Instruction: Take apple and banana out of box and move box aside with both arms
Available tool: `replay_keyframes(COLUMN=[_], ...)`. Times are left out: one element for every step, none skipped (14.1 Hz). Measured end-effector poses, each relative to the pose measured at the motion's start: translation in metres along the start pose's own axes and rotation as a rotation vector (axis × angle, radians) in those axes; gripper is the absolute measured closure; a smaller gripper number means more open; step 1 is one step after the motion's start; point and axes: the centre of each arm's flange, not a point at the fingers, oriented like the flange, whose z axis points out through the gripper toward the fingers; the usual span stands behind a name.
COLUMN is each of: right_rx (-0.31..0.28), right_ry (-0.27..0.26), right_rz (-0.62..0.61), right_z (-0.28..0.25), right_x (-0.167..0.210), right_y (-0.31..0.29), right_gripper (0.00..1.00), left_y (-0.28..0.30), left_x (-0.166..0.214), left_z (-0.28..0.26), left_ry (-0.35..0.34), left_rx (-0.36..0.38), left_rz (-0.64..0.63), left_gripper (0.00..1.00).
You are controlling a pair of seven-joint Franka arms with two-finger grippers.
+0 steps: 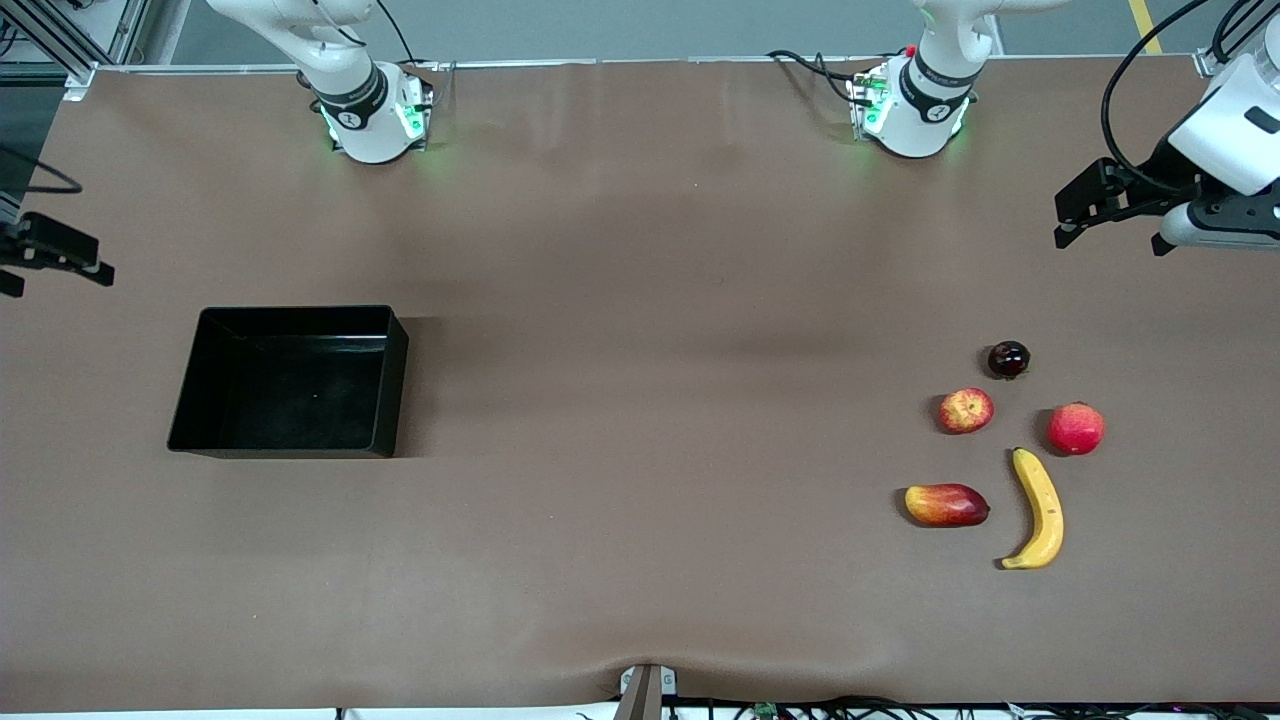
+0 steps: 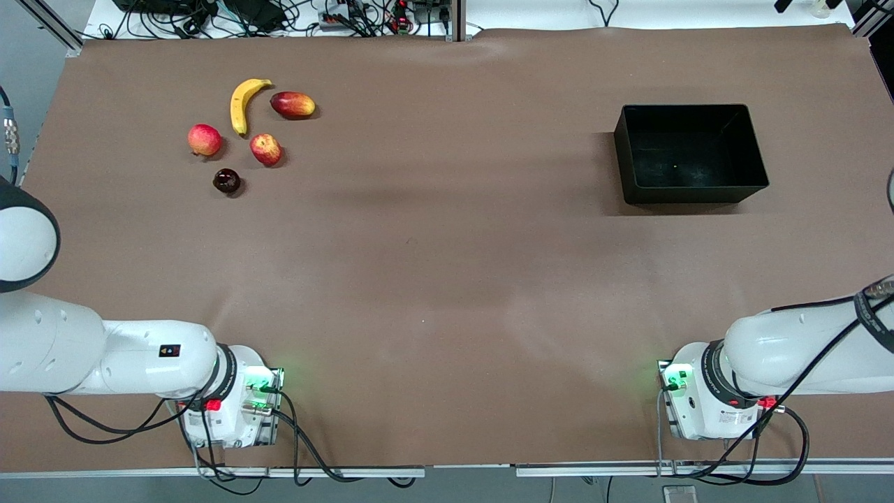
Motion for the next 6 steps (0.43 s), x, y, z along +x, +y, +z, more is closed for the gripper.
replay_keyframes(right_rx=[-0.001,-0.001,0.000,0.000,-0.001,-0.003], right_ry=[0.000,-0.002,-0.003,0.000,0.005,0.008], right_rz=[-0.019,-0.038,-0.049,-0.053,-0.056,-0.057], right_z=[0.002,0.003,0.003,0.002,0.001,0.000], right_x=[-0.007,-0.013,-0.017,-0.019,-0.019,-0.019], right_y=[0.000,0.000,0.001,0.001,0.001,0.001], right_gripper=[0.00,0.00,0.00,0.00,0.00,0.00], left_y=[0.000,0.000,0.000,0.000,0.000,0.000], left_x=[0.000,0.001,0.001,0.002,0.002,0.002], left_z=[0.000,0.001,0.002,0.003,0.003,0.003], left_ry=[-0.001,-0.002,-0.004,-0.005,-0.004,-0.004], left_rx=[0.000,0.000,0.000,-0.001,-0.001,-0.001], left_rz=[0.000,0.001,0.002,0.002,0.002,0.002], left_gripper=[0.00,0.00,0.00,0.00,0.00,0.00])
